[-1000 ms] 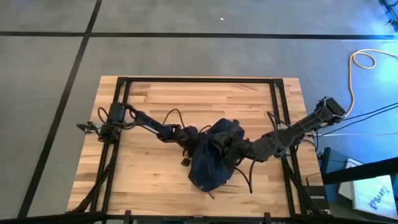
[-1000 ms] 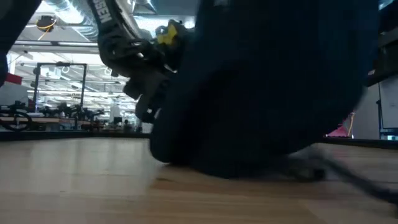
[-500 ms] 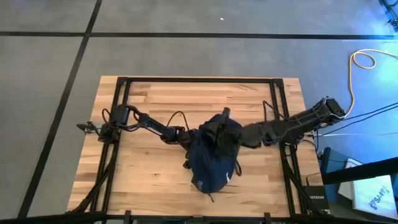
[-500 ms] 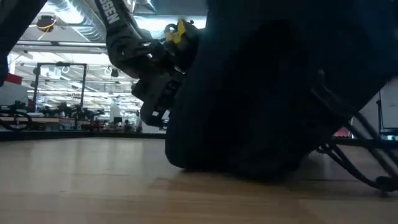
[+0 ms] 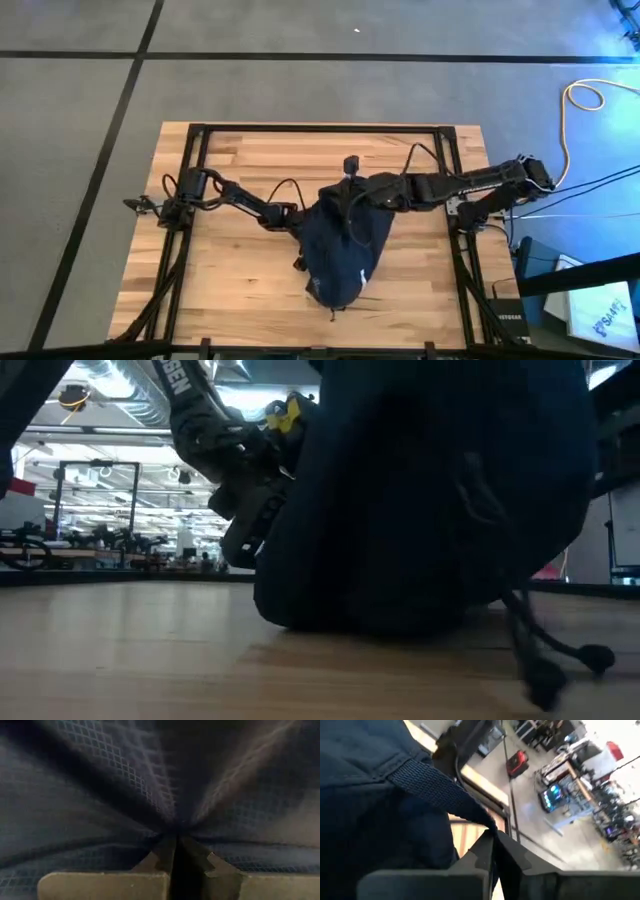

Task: Unpack backpack
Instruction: Open the blue backpack

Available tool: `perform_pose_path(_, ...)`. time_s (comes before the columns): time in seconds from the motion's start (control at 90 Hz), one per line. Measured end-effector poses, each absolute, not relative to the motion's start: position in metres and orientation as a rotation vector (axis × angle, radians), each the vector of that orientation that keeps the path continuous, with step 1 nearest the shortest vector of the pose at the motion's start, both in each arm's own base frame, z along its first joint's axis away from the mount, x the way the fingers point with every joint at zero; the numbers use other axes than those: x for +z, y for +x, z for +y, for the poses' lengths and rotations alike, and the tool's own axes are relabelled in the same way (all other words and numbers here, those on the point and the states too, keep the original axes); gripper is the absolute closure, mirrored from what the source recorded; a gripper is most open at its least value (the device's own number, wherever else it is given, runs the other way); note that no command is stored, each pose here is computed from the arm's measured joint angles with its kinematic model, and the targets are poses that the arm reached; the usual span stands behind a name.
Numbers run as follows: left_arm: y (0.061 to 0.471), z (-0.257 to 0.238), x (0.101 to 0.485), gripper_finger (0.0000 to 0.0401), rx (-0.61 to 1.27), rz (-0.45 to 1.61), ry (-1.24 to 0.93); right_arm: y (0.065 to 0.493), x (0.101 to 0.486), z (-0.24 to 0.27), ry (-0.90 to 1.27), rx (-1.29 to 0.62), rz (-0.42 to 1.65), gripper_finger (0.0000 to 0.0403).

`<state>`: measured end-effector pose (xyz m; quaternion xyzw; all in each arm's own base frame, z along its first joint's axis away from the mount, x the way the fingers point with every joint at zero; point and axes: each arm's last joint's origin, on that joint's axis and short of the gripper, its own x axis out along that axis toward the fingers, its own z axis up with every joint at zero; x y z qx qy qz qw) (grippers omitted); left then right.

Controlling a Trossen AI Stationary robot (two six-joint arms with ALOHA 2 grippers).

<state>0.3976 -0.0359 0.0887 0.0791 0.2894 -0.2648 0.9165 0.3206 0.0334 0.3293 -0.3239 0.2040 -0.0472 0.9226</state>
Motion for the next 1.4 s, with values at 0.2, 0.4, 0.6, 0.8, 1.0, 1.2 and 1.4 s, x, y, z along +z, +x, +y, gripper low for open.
perform_pose_path(0.2,0.398,-0.026,0.090,0.0398,-0.511,0.599,0.161,0.320,0.325,0.023,-0.653,-0.109,0.476,0.0403)
perform_pose_path(0.4,0.396,-0.016,0.095,0.0398,-0.471,0.615,0.176,0.319,0.322,0.014,-0.631,-0.110,0.512,0.0403)
perform_pose_path(0.6,0.394,-0.006,0.101,0.0398,-0.353,0.674,0.222,0.323,0.310,0.000,-0.613,-0.113,0.589,0.0403)
perform_pose_path(0.8,0.386,0.006,0.107,0.0398,-0.296,0.760,0.270,0.327,0.297,-0.015,-0.598,-0.119,0.667,0.0403)
perform_pose_path(1.0,0.375,0.023,0.119,0.0398,-0.249,0.849,0.303,0.332,0.286,-0.025,-0.590,-0.126,0.712,0.0403)
perform_pose_path(1.2,0.361,0.042,0.131,0.0398,-0.209,0.939,0.311,0.333,0.282,-0.035,-0.587,-0.137,0.740,0.0403)
perform_pose_path(1.4,0.359,0.044,0.133,0.0398,-0.205,0.946,0.300,0.333,0.284,-0.034,-0.619,-0.139,0.731,0.0403)
